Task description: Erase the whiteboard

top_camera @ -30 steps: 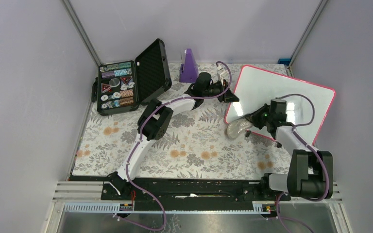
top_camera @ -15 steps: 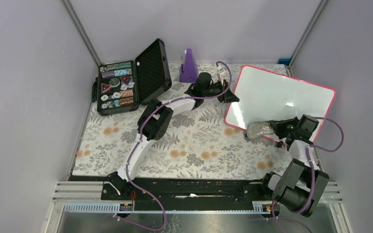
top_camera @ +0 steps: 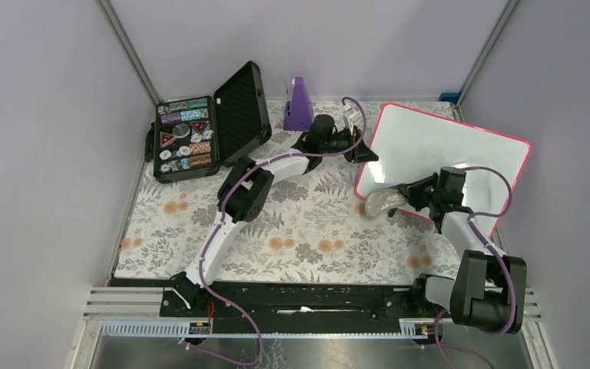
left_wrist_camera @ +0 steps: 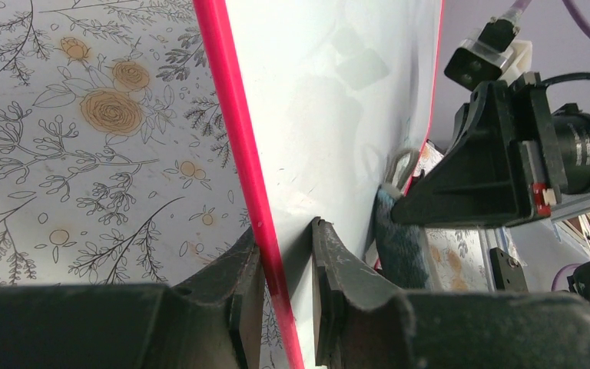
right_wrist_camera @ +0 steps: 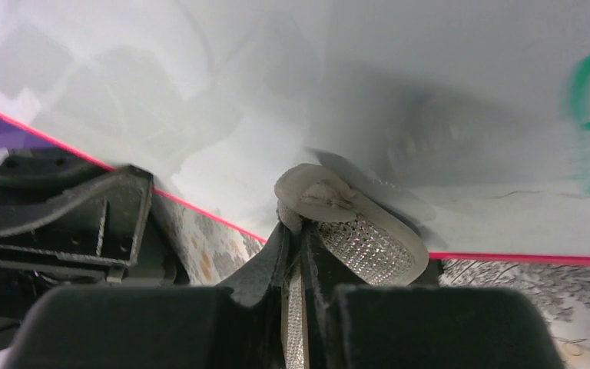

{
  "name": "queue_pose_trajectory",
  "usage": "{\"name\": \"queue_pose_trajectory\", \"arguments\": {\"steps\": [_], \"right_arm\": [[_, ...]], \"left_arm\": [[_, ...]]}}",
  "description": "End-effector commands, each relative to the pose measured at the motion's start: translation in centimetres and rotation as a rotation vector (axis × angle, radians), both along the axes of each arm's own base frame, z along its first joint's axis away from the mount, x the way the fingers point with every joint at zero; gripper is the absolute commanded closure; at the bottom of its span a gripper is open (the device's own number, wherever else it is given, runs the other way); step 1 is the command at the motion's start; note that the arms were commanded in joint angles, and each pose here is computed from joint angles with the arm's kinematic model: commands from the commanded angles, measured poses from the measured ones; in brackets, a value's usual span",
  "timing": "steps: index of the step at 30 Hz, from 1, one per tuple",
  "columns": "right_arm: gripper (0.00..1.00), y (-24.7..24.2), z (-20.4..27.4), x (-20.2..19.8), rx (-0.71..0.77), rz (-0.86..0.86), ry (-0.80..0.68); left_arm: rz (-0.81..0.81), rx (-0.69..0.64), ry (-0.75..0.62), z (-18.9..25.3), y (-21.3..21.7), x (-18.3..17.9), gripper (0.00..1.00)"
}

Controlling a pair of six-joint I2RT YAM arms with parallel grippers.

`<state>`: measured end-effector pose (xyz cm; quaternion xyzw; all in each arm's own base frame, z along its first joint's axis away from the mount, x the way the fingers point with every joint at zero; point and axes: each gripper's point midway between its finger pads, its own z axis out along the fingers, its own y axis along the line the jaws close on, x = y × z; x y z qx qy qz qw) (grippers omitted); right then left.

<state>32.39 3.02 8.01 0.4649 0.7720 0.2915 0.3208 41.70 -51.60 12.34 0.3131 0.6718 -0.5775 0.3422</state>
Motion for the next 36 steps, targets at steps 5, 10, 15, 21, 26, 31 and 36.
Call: {"name": "queue_pose_trajectory", "arguments": {"steps": [5,10,15,21,26,31,36], "right_arm": [[1.00,-10.6,1.2,-1.8,-0.082,-0.271,-0.006],[1.00,-15.0,-0.4,-5.0,-0.056,-0.391,0.071],[1.00,-14.3,0.0,-4.4,0.004,-0.354,0.018],[1.00,-8.5,0.8,-1.4,-0.031,-0.233,-0.020],[1.00,-1.5,1.8,1.9,-0.041,-0.063,-0.043],[1.00,-1.6,2.4,3.0,-0.087,-0.041,-0.031],[1.00,-7.3,1.9,0.2,-0.165,-0.196,0.029]], "left_arm": [[0.034,0.002,-0.174,1.7,-0.8,0.5,1.00],[0.034,0.002,-0.172,1.6,-0.9,0.5,1.00],[0.035,0.001,-0.173,1.7,-0.9,0.5,1.00],[0.034,0.001,-0.169,1.5,-1.0,0.5,1.00],[0.034,0.003,-0.170,1.5,-0.9,0.5,1.00],[0.033,0.004,-0.172,1.6,-0.9,0.5,1.00],[0.038,0.007,-0.179,1.7,-0.8,0.6,1.00]]}}
